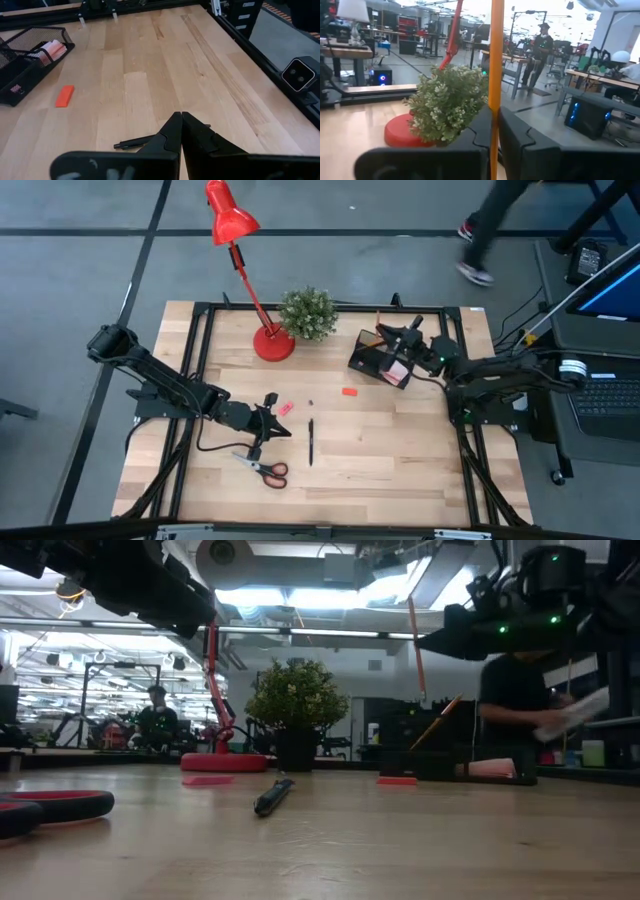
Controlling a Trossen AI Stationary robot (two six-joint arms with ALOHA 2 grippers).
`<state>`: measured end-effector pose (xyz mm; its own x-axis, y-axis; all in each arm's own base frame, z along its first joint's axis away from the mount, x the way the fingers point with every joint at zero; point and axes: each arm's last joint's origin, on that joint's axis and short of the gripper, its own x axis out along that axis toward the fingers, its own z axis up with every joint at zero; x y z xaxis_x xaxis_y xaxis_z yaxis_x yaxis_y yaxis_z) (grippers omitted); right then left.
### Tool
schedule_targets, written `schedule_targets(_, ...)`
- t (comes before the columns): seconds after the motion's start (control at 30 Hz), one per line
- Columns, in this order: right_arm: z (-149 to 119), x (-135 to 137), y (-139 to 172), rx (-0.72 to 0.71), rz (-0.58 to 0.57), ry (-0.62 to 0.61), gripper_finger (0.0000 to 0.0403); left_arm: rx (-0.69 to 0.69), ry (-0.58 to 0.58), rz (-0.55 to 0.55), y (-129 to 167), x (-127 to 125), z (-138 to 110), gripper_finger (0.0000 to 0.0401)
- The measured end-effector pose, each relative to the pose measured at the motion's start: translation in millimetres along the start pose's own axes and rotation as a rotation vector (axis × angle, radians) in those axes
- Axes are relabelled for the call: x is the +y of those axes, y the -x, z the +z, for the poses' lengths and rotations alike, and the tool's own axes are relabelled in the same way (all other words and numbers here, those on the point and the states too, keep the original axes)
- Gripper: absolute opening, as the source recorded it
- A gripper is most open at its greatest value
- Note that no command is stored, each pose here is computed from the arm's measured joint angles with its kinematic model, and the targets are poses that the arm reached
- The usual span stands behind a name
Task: Pick and place office supplies into organizer
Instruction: Put the orange pencil into the black desk organizer
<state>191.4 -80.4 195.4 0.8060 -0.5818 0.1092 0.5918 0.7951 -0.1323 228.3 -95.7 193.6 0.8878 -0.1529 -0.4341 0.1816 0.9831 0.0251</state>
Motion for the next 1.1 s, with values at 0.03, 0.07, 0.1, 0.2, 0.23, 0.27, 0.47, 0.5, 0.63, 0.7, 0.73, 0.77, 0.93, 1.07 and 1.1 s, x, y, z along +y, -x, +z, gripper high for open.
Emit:
schedule_targets(0.03, -2.2, -0.1, -1.8, -0.002, -0.004, -0.001, 0.0023, 0.000, 0.002, 0.000, 0.0, 0.0, 0.0, 0.0003)
schedule_targets(0.07, -4.1, 0.1, -3.4, -0.006, -0.008, -0.003, 0.0023, -0.001, 0.005, 0.000, 0.0, 0.0, 0.1, 0.0003)
schedule_targets(0.1, -6.3, 0.3, -4.8, -0.006, -0.010, -0.002, 0.0023, -0.001, 0.006, 0.000, 0.0, 0.0, 0.1, 0.0003)
schedule_targets(0.2, -13.7, 2.2, -8.3, 0.007, -0.009, -0.011, 0.0023, -0.002, 0.007, 0.000, 0.0, 0.0, 0.2, 0.0003)
schedule_targets(0.23, -16.1, 2.9, -9.3, 0.010, -0.008, -0.023, 0.0023, -0.002, 0.007, 0.000, 0.0, 0.0, 0.2, 0.0003)
schedule_targets(0.27, -18.2, 3.5, -10.3, 0.010, -0.008, -0.026, 0.0023, -0.002, 0.007, 0.000, 0.0, 0.0, 0.2, 0.0003)
schedule_targets(0.47, -30.8, 6.3, -15.6, 0.010, -0.018, -0.051, 0.0023, -0.003, 0.007, 0.000, 0.0, 0.0, 0.3, 0.0003)
schedule_targets(0.5, -33.3, 6.7, -16.3, 0.015, -0.019, -0.050, 0.0023, -0.003, 0.007, 0.000, 0.0, 0.0, 0.3, 0.0003)
schedule_targets(0.63, -39.8, 5.6, -18.7, 0.012, -0.031, -0.052, 0.0023, -0.003, 0.008, 0.000, 0.0, 0.0, 0.3, 0.0003)
schedule_targets(0.7, -44.4, 5.5, -19.7, 0.024, -0.036, -0.055, 0.0023, -0.003, 0.008, 0.000, 0.0, 0.0, 0.3, 0.0003)
schedule_targets(0.73, -46.1, 5.6, -20.1, 0.026, -0.036, -0.064, 0.0023, -0.003, 0.008, 0.000, 0.0, 0.0, 0.3, 0.0003)
schedule_targets(0.77, -47.1, 5.8, -20.4, 0.022, -0.037, -0.069, 0.0023, -0.003, 0.008, 0.000, 0.0, 0.0, 0.3, 0.0003)
schedule_targets(0.93, -56.4, 7.6, -21.5, 0.049, -0.033, -0.066, 0.0023, -0.003, 0.008, 0.000, 0.0, 0.0, 0.3, 0.0003)
schedule_targets(1.07, -61.3, 8.7, -22.4, 0.059, -0.029, -0.063, 0.0023, -0.003, 0.008, 0.000, 0.0, 0.0, 0.3, 0.0003)
schedule_targets(1.1, -61.6, 8.8, -22.6, 0.053, -0.030, -0.064, 0.0023, -0.003, 0.008, 0.000, 0.0, 0.0, 0.3, 0.0003)
